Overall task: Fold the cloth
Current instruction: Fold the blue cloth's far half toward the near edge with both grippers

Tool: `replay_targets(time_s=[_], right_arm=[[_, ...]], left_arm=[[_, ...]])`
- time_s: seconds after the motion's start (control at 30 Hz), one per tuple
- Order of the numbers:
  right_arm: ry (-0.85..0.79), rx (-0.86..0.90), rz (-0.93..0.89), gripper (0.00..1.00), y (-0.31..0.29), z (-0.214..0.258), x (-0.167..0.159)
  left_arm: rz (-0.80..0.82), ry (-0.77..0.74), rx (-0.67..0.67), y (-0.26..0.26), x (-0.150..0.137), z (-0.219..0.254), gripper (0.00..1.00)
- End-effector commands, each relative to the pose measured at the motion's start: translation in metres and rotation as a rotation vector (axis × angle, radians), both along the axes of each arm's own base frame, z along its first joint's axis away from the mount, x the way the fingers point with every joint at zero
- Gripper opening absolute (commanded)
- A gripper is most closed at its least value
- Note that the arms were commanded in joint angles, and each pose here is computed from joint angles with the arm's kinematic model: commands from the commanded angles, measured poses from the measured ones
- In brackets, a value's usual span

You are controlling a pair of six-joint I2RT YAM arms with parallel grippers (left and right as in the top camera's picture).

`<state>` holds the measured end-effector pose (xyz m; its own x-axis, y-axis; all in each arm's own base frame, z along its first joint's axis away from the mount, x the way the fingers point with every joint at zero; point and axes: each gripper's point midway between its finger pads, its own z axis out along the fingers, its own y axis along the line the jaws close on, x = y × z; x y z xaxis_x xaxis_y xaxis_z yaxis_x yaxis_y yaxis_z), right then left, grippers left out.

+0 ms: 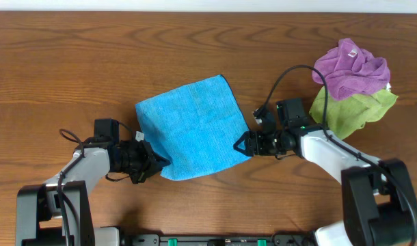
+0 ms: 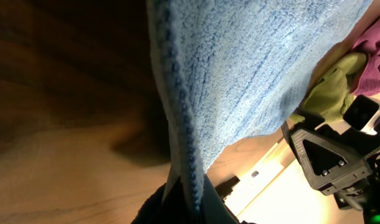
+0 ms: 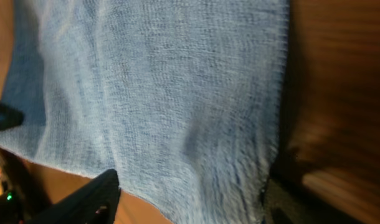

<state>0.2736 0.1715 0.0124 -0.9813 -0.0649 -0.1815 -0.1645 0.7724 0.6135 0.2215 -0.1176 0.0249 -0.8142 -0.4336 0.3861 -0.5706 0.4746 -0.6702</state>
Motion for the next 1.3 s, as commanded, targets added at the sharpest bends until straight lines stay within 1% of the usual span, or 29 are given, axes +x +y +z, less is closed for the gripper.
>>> replay_targets(time_s=[0.0,0.03,0.07,0.1,0.13,0.3,0.37,0.47,0.57,0.73,0.8,0.97,1.1,1.27], right_arm=[[0.085,-0.05,0.007,0.6,0.0,-0.025,-0.018],[0.082,-0.049,0.01,0.49,0.001,-0.025,-0.017],[0.075,-0.047,0.013,0.34,0.002,-0.023,-0.017],[0.07,-0.046,0.013,0.12,0.002,-0.022,-0.016],[0.065,-0.044,0.013,0.01,0.003,-0.02,-0.015],[0.058,-0.043,0.013,0.01,0.001,-0.001,-0.022],[0.044,-0.041,0.015,0.01,-0.001,0.013,-0.026],[0.013,-0.039,0.012,0.01,-0.003,0.032,-0.031],[-0.016,-0.029,0.009,0.01,-0.004,0.051,-0.036],[-0.068,-0.013,0.002,0.01,-0.007,0.076,-0.044],[-0.098,-0.026,-0.02,0.01,-0.01,0.08,-0.039],[-0.204,-0.067,-0.076,0.01,-0.015,0.084,-0.013],[-0.267,-0.049,-0.101,0.01,-0.011,0.085,0.01],[-0.289,-0.035,-0.114,0.01,-0.005,0.074,0.029]], left_arm=[[-0.016,0.0,-0.006,0.0,-0.004,-0.001,0.06],[-0.019,0.0,-0.006,0.0,-0.005,-0.001,0.06],[-0.022,0.001,-0.006,0.0,-0.005,-0.001,0.06],[-0.022,0.003,-0.008,-0.001,-0.006,-0.001,0.06],[-0.024,-0.002,-0.019,-0.002,-0.005,0.001,0.06],[-0.012,-0.045,-0.079,-0.001,0.005,0.015,0.06],[-0.021,-0.061,-0.074,0.004,0.005,0.02,0.06],[-0.057,-0.067,-0.052,0.01,-0.001,0.025,0.06],[-0.086,-0.037,-0.019,0.017,-0.012,0.026,0.06],[-0.119,0.002,-0.021,0.016,-0.025,0.027,0.06],[-0.121,0.01,-0.01,0.017,-0.027,0.026,0.06],[-0.093,0.005,-0.003,0.018,-0.019,0.025,0.06],[-0.032,-0.001,0.005,0.021,-0.004,0.023,0.06],[0.042,-0.037,0.014,0.025,0.018,0.023,0.06]])
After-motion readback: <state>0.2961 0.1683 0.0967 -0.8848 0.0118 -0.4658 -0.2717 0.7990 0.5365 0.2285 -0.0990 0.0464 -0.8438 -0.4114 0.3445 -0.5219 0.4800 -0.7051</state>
